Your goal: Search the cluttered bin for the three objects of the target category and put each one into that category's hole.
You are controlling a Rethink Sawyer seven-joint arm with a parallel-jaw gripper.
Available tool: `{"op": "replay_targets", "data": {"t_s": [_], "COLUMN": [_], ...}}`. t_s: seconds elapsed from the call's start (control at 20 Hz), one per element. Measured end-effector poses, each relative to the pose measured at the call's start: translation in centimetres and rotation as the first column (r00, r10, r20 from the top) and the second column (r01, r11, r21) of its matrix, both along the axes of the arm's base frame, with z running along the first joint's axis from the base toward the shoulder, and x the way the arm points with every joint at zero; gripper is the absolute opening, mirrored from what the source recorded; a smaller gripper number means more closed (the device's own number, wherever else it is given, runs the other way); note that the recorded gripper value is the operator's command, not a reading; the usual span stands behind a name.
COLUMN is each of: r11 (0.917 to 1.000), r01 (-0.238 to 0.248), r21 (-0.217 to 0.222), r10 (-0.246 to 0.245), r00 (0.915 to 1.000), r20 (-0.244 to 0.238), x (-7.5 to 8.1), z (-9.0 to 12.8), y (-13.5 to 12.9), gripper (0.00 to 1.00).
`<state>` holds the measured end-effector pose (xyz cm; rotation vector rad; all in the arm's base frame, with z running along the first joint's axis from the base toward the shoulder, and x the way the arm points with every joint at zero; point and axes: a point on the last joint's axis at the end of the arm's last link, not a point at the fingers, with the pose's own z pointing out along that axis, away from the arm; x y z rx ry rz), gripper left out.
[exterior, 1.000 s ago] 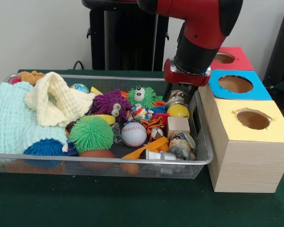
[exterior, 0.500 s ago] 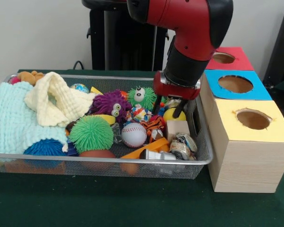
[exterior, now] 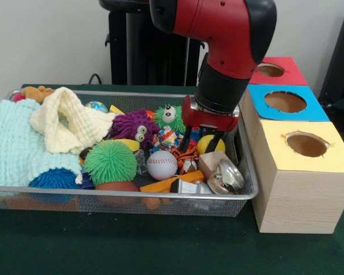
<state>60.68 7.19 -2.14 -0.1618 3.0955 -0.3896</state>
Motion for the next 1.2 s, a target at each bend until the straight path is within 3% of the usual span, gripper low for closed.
{"op": "replay_targets", "data": {"t_s": [0.3, 0.65, 0.9, 1.2], "r11": [0.9988, 0.9941, 0.9900, 0.9841], "r01": [-0.045, -0.091, -0.105, -0.106], "r21": [-0.020, -0.060, -0.094, -0.142], "r10": [0.046, 0.099, 0.120, 0.129], "r00": [0.9944, 0.9846, 0.9778, 0.9784], "r20": [0.095, 0.144, 0.172, 0.162], "x": [-1.1, -2.6, -3.6, -4.8], "z": [-2.7, -3.5, -4.1, -3.9], "y": [-0.3, 0.0, -0.4, -0.1], "gripper": [1.00, 1.00, 1.00, 1.00]}}
